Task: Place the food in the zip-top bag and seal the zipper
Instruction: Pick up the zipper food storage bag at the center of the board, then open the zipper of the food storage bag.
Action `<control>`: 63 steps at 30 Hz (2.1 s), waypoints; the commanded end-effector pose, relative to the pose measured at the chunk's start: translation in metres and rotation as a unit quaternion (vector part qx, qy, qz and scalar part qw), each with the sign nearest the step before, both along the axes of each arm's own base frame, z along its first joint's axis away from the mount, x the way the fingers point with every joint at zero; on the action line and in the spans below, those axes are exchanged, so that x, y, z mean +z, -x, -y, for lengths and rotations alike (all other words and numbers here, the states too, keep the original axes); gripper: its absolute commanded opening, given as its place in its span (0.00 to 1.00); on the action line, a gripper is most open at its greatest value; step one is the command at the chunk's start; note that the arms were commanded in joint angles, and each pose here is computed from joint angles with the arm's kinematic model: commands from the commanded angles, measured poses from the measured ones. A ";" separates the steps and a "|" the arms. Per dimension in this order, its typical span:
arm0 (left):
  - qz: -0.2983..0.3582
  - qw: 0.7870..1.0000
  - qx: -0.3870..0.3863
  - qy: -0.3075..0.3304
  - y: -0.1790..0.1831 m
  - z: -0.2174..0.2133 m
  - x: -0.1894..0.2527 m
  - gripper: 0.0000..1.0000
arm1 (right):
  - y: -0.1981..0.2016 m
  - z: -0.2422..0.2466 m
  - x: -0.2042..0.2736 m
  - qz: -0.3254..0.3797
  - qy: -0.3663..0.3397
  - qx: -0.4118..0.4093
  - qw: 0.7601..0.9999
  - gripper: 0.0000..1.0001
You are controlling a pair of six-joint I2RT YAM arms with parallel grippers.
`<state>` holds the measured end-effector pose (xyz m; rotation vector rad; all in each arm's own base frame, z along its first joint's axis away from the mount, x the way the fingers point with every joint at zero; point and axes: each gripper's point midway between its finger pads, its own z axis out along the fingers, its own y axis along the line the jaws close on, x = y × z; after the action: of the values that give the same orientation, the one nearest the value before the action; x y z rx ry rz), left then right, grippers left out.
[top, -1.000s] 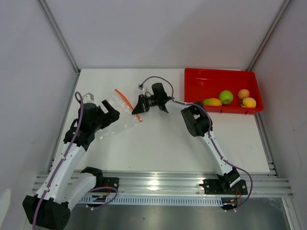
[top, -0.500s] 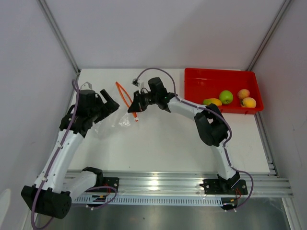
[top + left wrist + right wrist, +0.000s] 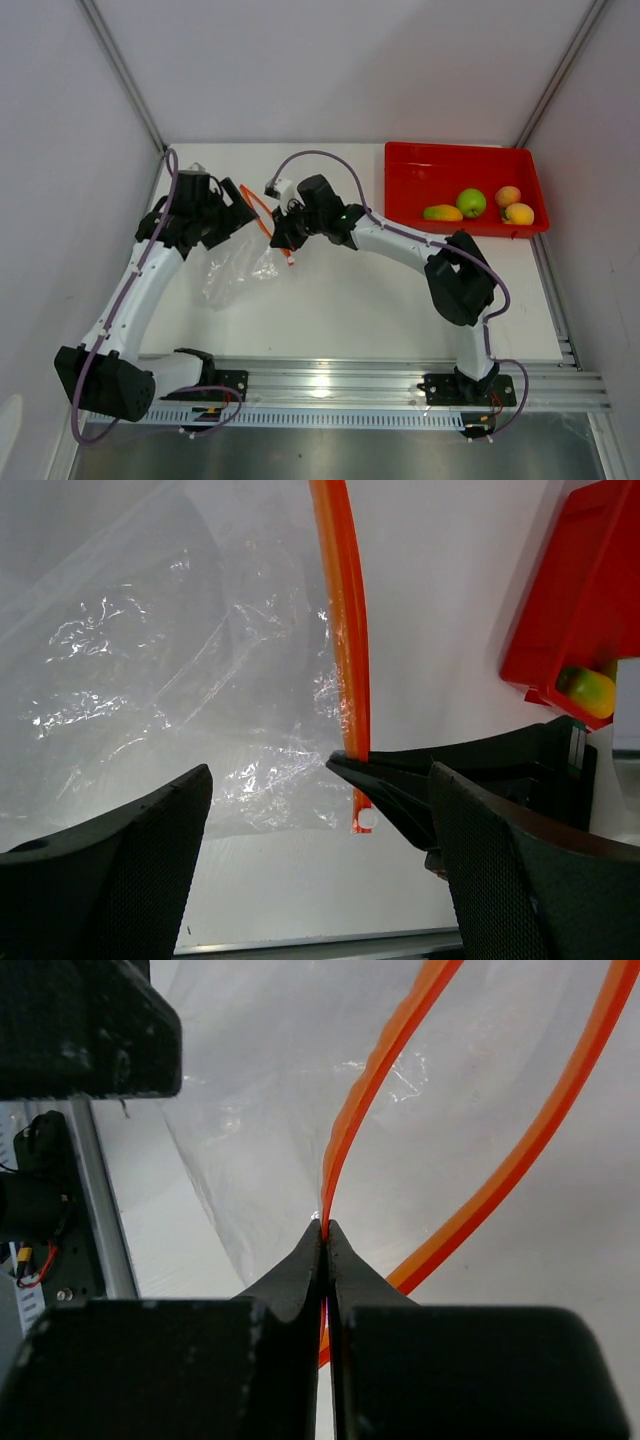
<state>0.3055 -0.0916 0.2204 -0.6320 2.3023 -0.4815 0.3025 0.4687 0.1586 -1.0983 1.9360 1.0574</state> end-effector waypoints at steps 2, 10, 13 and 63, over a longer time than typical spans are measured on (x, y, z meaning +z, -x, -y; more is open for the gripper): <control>-0.009 1.000 -0.016 0.009 -0.008 0.008 0.003 0.90 | 0.002 0.004 0.033 0.062 -0.005 -0.006 0.998 0.00; -0.033 0.999 -0.019 0.010 -0.015 0.011 -0.013 0.90 | 0.015 0.003 0.042 0.092 -0.007 -0.008 0.996 0.00; -0.034 0.999 -0.018 0.011 -0.019 0.012 -0.014 0.90 | 0.021 0.002 0.046 0.102 -0.009 -0.002 0.995 0.00; 0.023 0.990 -0.131 0.035 0.022 0.046 -0.026 0.01 | 0.046 0.078 0.089 0.080 0.057 -0.191 0.977 0.99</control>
<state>0.2859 -0.1287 0.1731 -0.4346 2.4111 -0.6225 0.2538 0.4076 0.2262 -0.9401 1.9529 0.6319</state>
